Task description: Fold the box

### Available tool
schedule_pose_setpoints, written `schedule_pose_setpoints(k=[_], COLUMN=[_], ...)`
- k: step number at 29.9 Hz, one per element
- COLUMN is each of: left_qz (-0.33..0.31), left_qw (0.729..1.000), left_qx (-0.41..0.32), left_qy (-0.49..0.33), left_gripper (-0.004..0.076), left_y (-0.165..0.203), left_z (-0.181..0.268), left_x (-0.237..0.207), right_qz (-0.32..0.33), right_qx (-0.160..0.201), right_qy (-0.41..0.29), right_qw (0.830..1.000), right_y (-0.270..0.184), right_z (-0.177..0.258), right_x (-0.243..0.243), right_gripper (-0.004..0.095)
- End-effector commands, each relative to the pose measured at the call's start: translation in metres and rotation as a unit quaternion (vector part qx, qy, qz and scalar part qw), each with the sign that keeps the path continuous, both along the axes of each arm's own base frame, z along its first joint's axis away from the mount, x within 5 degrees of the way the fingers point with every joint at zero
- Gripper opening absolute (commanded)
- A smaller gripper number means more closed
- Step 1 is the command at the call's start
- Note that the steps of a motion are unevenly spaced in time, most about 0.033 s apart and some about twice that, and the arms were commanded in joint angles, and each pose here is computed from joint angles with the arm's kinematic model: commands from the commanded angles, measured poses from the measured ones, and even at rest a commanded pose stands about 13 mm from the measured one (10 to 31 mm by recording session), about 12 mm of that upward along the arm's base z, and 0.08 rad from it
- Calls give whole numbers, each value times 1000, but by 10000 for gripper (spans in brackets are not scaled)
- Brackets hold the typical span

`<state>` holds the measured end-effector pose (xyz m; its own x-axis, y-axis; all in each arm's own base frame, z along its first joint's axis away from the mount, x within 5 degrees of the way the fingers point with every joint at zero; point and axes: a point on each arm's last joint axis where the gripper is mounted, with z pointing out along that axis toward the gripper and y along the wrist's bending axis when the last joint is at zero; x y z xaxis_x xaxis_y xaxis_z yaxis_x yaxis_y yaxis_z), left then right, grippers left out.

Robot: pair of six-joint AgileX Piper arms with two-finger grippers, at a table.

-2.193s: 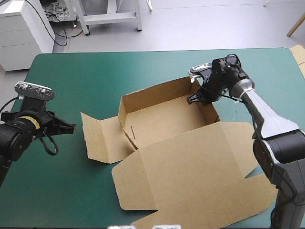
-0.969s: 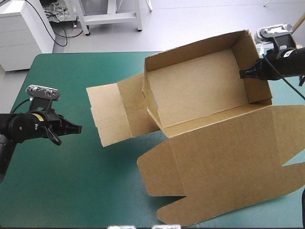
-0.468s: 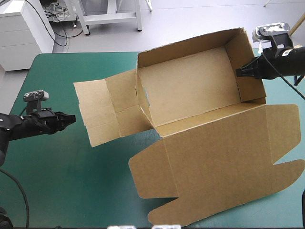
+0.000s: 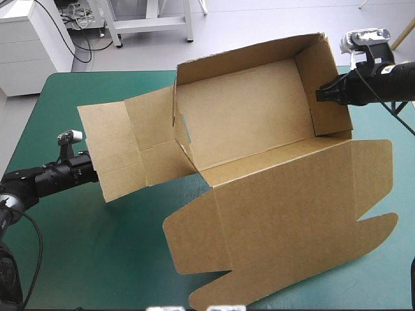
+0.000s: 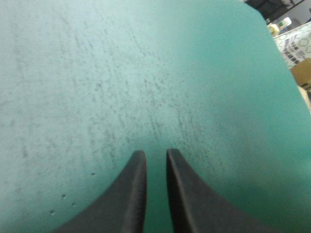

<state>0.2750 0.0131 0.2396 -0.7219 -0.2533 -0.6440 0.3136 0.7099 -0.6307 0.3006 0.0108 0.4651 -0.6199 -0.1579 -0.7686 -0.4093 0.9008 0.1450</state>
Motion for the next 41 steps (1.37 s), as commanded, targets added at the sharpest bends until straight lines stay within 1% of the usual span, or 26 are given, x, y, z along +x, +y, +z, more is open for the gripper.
schedule_pose_setpoints(k=[1,3,4,6,7,8,9,13,18,24,28,31,34,35,37,41], left_qz=[-23,-41,-50,-61,-71,-77,-86,-153,-174,-176,-174,-172,-170,-171,-170,-170], left_qw=[997,996,995,994,991,990,987,973,967,962,959,955,954,954,954,952], left_qx=[-52,-52,-56,-71,-85,-97,-108,-134,-137,-139,-142,-151,-153,-152,-153,-153], left_qy=[-51,-55,-60,-64,-69,-73,-80,-111,-127,-155,-175,-188,-192,-194,-196,-201], left_gripper=[258,381,472,593,640,668,679,673,673,673,673,673,673,673,673,673], left_y=[-13,-20,-24,-30,-35,-38,-42,-56,-66,-69,-70,-72,-72,-72,-72,-72], left_z=[18,17,18,21,24,26,29,42,57,72,83,90,92,93,94,97], left_x=[4,4,4,4,4,3,3,-2,-3,-10,-15,-17,-17,-16,-17,-18], right_qz=[1,1,1,1,5,7,8,24,24,-29,-35,-37,-43,-51,-58,-58], right_qx=[36,36,36,36,35,36,36,30,7,-12,-10,-16,-29,-43,-60,-76], right_qy=[-60,-60,-60,-61,-62,-62,-62,-62,-59,-75,-81,-90,-104,-111,-119,-131], right_qw=[998,998,998,998,997,997,997,997,998,997,996,995,993,992,989,987], right_y=[5,5,5,5,6,7,8,17,21,14,15,23,37,40,47,59], right_z=[26,26,26,26,26,27,27,26,23,24,25,26,28,28,28,29], right_x=[-15,-15,-15,-15,-15,-15,-15,-16,-15,-9,-8,-7,-6,-6,-6,-8], right_gripper=[-22,-22,-22,-22,-22,-22,-22,-21,-21,-17,-17,-15,-15,-15,-15,-15])
